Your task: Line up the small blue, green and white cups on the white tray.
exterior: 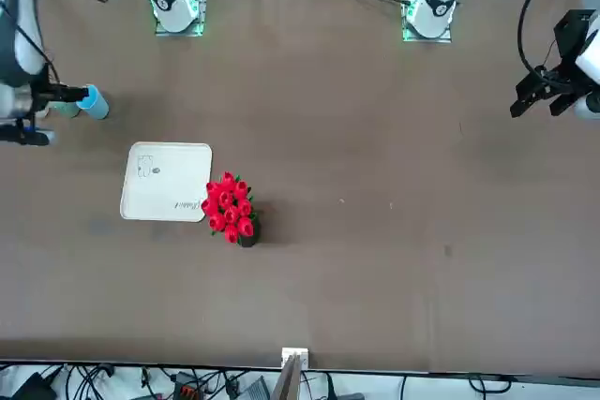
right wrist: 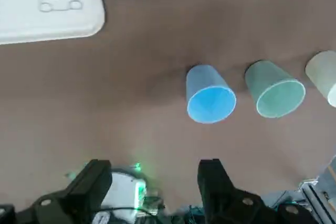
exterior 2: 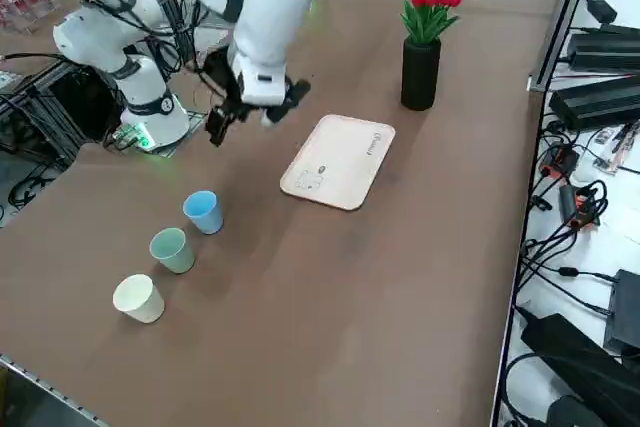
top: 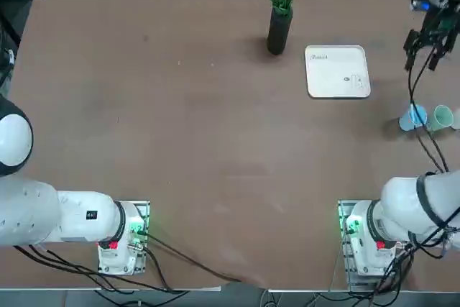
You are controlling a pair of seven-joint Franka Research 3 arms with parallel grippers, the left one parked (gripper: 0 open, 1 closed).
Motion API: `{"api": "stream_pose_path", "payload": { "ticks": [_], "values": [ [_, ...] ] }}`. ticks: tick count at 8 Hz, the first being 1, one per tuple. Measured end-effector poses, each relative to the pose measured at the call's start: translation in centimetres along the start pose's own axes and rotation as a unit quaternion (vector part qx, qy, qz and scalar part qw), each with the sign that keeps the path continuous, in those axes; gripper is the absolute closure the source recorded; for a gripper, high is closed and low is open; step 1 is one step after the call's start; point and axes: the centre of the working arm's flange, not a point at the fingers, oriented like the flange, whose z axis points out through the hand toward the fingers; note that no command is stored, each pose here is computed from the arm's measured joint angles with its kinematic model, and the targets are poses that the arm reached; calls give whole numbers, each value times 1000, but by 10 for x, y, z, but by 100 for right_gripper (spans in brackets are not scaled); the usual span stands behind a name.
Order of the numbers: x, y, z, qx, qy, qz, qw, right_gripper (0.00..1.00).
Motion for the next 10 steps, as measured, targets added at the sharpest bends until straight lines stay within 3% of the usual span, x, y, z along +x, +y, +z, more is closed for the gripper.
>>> {"api": "stream_pose_path", "payload": {
  "ticks": [3,6,10],
  "values": [
    [-29,59,74,26,45,-27,998,0],
    [-36,47,108,21,73,-38,996,0],
    [-25,37,150,30,76,-47,996,2]
  ]
}}
